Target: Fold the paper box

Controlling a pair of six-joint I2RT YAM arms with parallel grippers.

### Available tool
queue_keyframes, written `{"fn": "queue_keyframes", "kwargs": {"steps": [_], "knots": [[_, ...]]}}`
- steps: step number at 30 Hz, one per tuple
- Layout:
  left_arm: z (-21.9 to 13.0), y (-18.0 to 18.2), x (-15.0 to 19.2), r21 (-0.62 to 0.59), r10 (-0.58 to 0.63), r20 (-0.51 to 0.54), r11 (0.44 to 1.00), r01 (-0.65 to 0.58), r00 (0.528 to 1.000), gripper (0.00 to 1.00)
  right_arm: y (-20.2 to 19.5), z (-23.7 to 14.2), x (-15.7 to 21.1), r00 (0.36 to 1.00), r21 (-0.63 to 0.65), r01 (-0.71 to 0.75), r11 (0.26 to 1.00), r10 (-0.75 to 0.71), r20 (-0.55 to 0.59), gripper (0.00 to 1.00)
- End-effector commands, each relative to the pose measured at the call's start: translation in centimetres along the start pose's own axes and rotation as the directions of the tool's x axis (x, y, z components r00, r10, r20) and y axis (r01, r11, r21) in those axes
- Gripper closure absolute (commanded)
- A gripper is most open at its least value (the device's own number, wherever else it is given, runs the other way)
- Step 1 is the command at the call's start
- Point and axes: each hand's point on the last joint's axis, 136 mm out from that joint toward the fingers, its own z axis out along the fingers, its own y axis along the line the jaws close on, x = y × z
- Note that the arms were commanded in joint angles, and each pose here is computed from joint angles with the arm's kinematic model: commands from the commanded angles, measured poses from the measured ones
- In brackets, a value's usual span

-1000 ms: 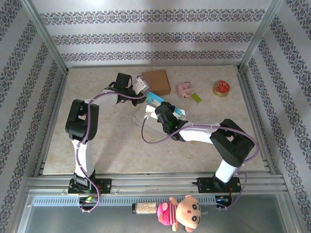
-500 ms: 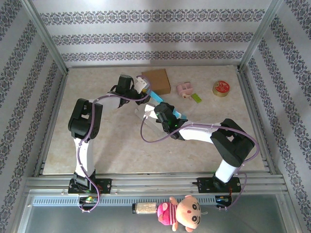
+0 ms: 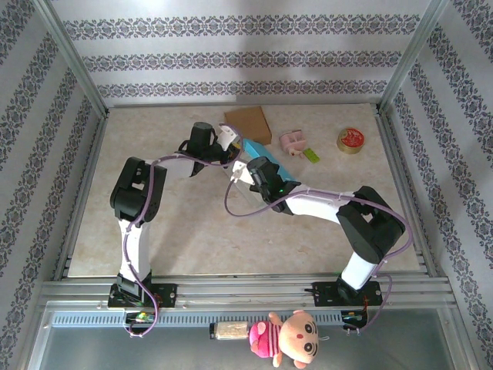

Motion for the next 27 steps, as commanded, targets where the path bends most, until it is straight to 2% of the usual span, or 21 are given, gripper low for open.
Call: {"fn": "queue_keyframes", "kwargs": {"steps": [1, 2, 3, 4, 7, 12, 19, 23, 27], "knots": [[-1.3, -1.3, -3.7, -0.002, 0.048, 0.08, 0.999, -0.048, 0.996, 1.0, -0.5, 0.4, 0.2, 0.998, -0.054, -0.06, 0.997, 0.059, -0.018, 0.81], [-1.3, -1.6, -3.6, 0.002, 0.044, 0.074, 0.999, -0.045, 0.996, 1.0, -0.6, 0.4, 0.3, 0.997, -0.074, -0.075, 0.994, 0.073, -0.028, 0.75], [-1.2, -1.6, -3.5, -0.002, 0.037, 0.06, 0.999, -0.037, 0.997, 1.0, -0.8, 0.4, 0.3, 0.995, -0.093, -0.099, 0.991, 0.096, -0.036, 0.64], [-1.1, -1.7, -3.3, -0.005, 0.031, 0.044, 0.999, -0.031, 0.999, 1.0, -0.9, 0.3, 0.3, 0.991, -0.118, -0.127, 0.985, 0.122, -0.046, 0.58], [-0.5, -1.7, -2.6, -0.008, 0.016, 0.013, 1.0, -0.016, 1.0, 1.0, -1.5, -0.1, 0.2, 0.972, -0.187, -0.232, 0.955, 0.223, -0.069, 0.51], [-0.2, -2.0, -2.6, 0.007, -0.009, 0.015, 1.0, 0.009, 1.0, 1.0, -3.0, -0.2, 0.5, 0.926, -0.257, -0.377, 0.89, 0.363, -0.103, 0.49], [-1.0, -2.2, -3.1, -0.009, -0.035, 0.02, 0.999, 0.035, 0.999, 1.0, -4.9, -0.9, -0.1, 0.904, -0.274, -0.427, 0.862, 0.414, -0.109, 0.45], [-1.8, -2.5, -3.6, -0.009, -0.154, -0.013, 0.988, 0.154, 0.988, 0.99, -8.1, -1.5, 1.3, 0.808, -0.285, -0.588, 0.757, 0.564, -0.172, 0.38], [-3.2, -4.5, -4.6, 0.041, -0.254, -0.008, 0.966, 0.254, 0.967, 0.95, -10.6, -0.6, 5.1, 0.719, -0.288, -0.695, 0.658, 0.638, -0.277, 0.3]]}}
